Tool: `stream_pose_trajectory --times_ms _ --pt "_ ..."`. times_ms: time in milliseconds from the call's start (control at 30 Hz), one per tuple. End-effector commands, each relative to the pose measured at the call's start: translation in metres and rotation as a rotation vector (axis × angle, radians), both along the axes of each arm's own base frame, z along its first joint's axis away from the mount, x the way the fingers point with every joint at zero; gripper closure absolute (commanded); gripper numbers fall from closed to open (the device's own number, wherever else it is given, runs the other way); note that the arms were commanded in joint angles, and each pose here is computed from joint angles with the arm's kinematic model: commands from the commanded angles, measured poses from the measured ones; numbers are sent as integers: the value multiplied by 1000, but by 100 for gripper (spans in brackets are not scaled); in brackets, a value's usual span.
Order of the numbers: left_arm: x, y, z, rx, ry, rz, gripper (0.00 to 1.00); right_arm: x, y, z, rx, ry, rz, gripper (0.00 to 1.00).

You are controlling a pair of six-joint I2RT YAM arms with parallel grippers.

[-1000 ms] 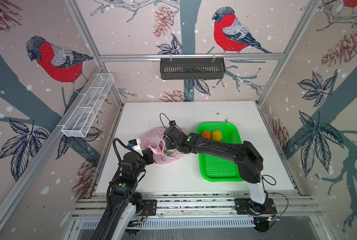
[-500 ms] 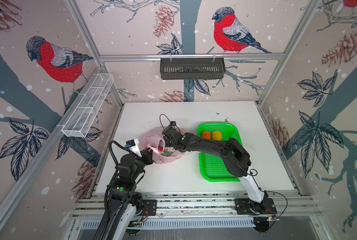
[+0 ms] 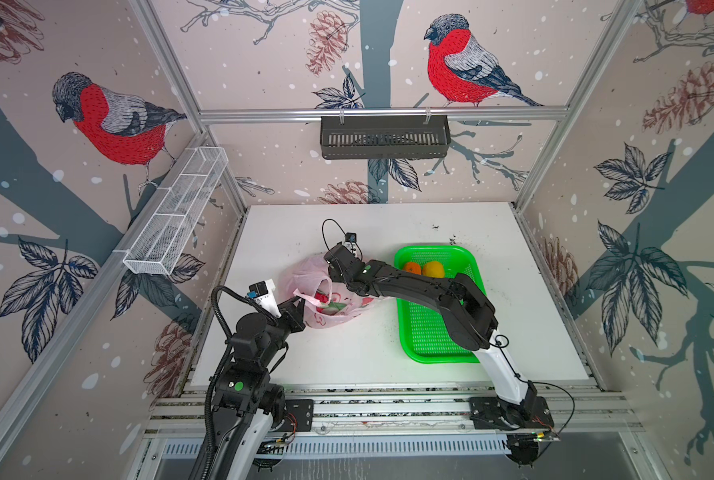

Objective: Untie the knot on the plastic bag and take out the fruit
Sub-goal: 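Push the right gripper into the pink bag opening toward the red fruit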

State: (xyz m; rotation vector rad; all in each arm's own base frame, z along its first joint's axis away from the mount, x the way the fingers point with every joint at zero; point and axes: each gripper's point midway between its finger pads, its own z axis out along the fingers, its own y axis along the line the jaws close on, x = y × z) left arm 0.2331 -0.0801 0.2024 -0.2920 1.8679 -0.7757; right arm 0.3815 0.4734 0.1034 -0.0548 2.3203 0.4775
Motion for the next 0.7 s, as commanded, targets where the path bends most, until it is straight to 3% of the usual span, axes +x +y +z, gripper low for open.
stream_pose_trajectory --times_ms 0,300,667 --pt "2 -2 0 -11 -8 -6 100 9 -4 5 -20 -40 -39 76" --pt "4 -4 -10 -6 6 -18 100 17 -5 9 -46 -48 -28 75" --pt "5 -3 -9 -5 0 -13 100 -16 8 -21 -66 55 76 76"
